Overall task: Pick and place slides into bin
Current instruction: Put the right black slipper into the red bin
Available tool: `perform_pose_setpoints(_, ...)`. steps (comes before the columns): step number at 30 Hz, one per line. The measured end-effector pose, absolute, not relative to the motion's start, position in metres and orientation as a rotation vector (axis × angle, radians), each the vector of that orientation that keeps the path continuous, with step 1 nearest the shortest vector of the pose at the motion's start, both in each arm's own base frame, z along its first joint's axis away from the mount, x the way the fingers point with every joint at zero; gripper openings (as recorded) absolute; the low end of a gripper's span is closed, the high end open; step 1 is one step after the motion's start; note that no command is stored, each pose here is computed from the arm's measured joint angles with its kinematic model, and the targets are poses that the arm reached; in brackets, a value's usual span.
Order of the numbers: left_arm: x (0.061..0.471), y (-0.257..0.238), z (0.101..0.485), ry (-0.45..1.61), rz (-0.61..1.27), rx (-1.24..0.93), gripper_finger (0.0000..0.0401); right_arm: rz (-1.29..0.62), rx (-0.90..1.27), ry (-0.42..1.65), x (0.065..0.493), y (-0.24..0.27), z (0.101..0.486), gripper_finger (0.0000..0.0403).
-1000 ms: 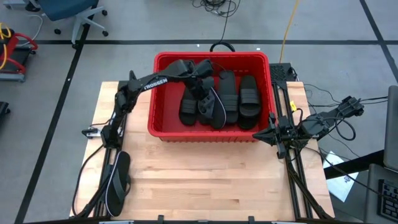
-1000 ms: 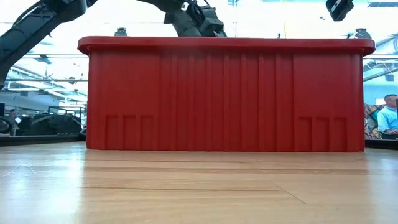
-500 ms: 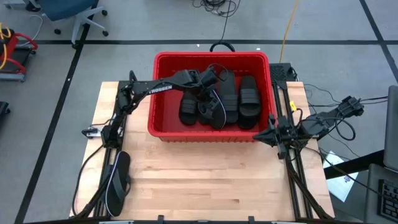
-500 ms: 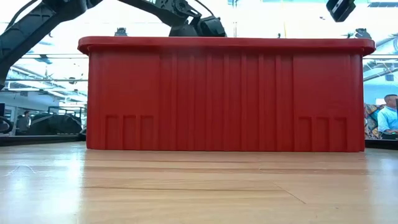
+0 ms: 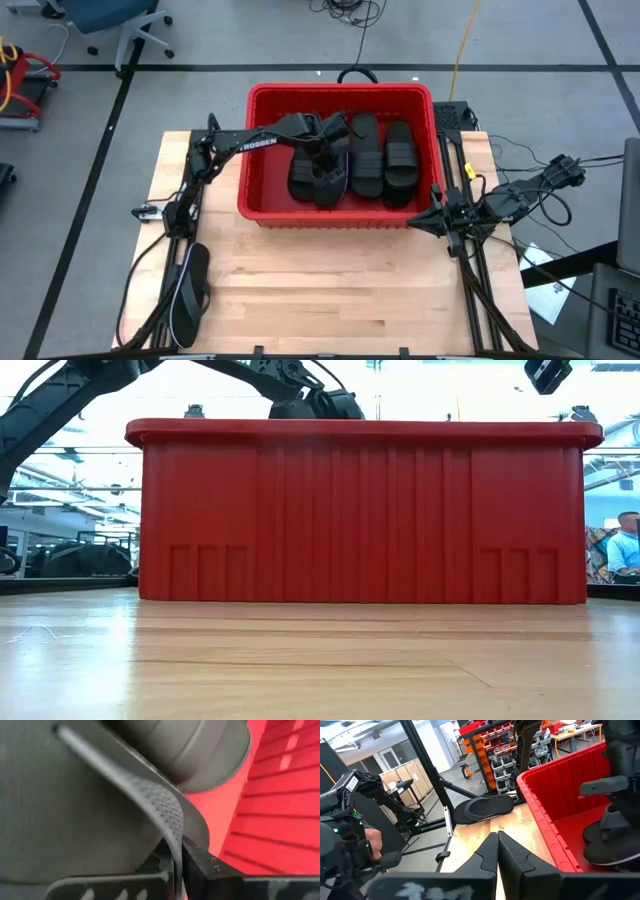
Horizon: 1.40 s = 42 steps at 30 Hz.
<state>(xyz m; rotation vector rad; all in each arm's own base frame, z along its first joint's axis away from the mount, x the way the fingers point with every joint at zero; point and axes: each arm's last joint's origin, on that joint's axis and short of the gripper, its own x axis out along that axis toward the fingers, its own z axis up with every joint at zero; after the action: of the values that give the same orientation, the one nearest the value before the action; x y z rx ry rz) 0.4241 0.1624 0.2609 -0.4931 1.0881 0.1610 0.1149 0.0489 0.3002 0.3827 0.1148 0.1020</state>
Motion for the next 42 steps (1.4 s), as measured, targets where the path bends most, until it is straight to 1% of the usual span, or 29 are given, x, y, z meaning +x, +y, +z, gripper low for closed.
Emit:
perform_pose_setpoints(3,0.421,0.162,0.26,1.123,0.179,-0.498,0.0005,0.102,0.381,0.116,0.115,0.049,0.3,0.0)
perform_pose_setpoints(9,0.419,0.17,0.259,1.114,0.219,-0.535,0.0002,0.101,0.38,0.117,0.115,0.049,0.3,0.0)
perform_pose_setpoints(13,0.419,0.18,0.252,1.108,0.25,-0.567,0.0001,0.101,0.384,0.115,0.115,0.049,0.3,0.0)
perform_pose_setpoints(18,0.429,0.181,0.242,1.078,0.22,-0.557,0.0001,0.1,0.396,0.114,0.115,0.049,0.3,0.0)
perform_pose_setpoints(22,0.435,0.178,0.225,1.115,0.178,-0.559,0.0,0.1,0.398,0.111,0.115,0.049,0.301,0.0)
perform_pose_setpoints(28,0.443,0.172,0.217,1.116,0.158,-0.555,0.0,0.1,0.396,0.114,0.115,0.049,0.3,0.0)
perform_pose_setpoints(37,0.436,0.187,0.222,1.116,0.17,-0.505,0.0,0.1,0.393,0.114,0.115,0.049,0.3,0.0)
perform_pose_setpoints(42,0.433,0.202,0.236,1.085,0.217,-0.459,0.0,0.099,0.391,0.117,0.115,0.049,0.3,0.0)
